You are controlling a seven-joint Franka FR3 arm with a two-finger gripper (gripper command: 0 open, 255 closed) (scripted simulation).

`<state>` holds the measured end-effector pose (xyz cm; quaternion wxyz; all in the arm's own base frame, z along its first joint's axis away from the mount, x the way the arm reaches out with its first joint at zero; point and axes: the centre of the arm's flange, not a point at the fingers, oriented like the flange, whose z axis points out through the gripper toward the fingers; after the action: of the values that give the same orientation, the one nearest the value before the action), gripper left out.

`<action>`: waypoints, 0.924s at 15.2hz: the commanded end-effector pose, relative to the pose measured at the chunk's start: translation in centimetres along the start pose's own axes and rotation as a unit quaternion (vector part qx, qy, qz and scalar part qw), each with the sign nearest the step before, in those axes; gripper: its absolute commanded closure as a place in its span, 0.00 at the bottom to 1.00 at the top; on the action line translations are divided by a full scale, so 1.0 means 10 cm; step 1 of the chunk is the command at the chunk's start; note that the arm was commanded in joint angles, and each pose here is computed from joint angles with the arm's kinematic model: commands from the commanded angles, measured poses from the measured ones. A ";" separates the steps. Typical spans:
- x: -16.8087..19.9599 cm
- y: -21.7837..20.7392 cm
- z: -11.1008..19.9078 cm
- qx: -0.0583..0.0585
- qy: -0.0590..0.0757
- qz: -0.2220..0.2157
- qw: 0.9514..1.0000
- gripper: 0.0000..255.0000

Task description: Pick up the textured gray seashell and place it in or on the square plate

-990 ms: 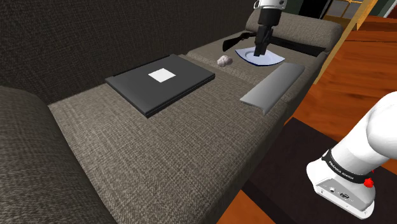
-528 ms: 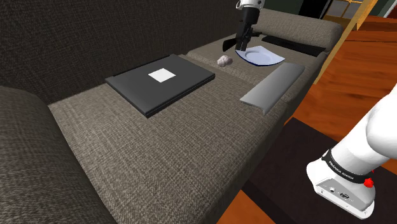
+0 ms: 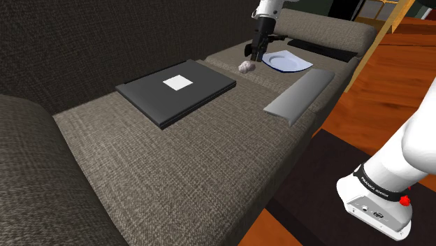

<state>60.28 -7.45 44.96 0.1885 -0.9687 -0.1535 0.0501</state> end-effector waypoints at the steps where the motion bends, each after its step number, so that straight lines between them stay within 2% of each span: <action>1: 0.01 -0.01 0.11 0.000 0.000 0.000 1.000 0.00; 9: 0.01 -0.01 0.14 0.000 0.000 0.000 1.000 0.00; 10: 0.01 -0.01 0.14 0.000 0.000 0.000 1.000 1.00; 14: 0.01 -0.01 0.14 0.000 0.000 0.000 1.000 1.00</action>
<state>60.12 -6.90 43.81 0.1885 -0.9688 -0.1534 0.0496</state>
